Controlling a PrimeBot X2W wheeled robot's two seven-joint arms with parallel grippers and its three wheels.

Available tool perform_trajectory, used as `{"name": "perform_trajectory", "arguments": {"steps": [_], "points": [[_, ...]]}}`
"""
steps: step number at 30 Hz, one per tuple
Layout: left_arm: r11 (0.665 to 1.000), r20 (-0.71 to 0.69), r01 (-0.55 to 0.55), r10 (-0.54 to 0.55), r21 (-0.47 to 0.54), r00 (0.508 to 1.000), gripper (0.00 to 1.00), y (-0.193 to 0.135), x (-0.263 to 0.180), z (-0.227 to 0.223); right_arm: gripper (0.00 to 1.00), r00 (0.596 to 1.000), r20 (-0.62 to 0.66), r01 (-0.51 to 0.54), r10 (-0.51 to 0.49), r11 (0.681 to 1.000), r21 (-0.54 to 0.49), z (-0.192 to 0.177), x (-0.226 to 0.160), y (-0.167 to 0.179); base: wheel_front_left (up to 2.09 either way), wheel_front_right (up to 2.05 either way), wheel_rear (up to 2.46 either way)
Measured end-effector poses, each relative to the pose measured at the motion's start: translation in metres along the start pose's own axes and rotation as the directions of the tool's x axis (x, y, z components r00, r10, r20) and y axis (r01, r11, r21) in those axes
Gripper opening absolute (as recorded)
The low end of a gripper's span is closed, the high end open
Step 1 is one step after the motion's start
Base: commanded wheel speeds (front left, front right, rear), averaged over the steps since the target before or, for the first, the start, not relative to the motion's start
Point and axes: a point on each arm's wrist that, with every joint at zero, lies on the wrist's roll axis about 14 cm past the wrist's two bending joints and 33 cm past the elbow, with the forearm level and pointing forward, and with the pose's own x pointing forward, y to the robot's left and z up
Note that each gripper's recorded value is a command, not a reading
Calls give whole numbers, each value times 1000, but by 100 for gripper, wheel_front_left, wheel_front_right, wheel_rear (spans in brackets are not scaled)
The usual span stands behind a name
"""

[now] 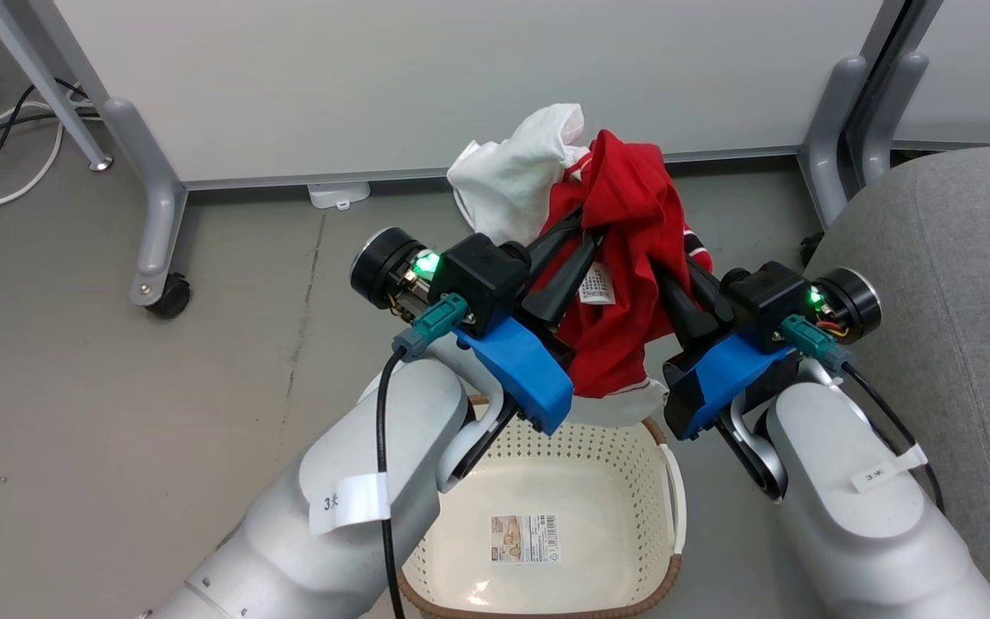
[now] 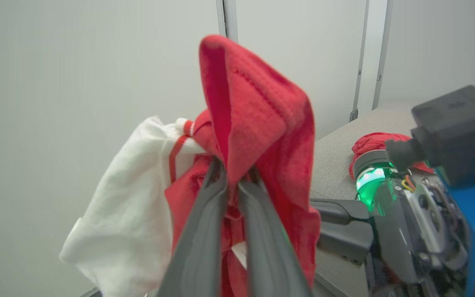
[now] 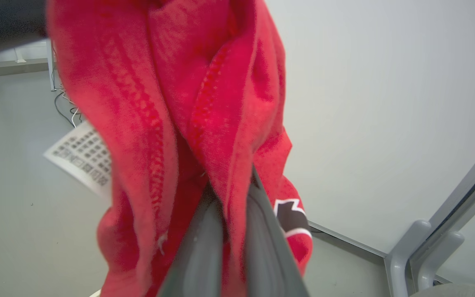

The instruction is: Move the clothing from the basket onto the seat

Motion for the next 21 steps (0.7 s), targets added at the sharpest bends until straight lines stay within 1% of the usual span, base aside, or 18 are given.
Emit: {"name": "perform_trajectory", "arguments": {"steps": [15,16,17,21], "points": [[1000,-7,-4,4,-3,1000,0,0,0,-3,0,1000,9,14,-14,1000,14,2,-1,-5,0,0,0],[1000,-17,-3,3,0,1000,47,0,0,-5,0,1000,10,15,-15,1000,14,3,-1,-5,0,0,0],[1000,-25,-3,3,10,1000,100,1,0,-6,0,1000,11,17,-18,1000,16,3,-1,-6,0,0,0],[1000,-29,-7,8,26,1000,100,2,0,-7,0,999,15,35,-36,999,33,4,-2,-10,0,0,0]]}}
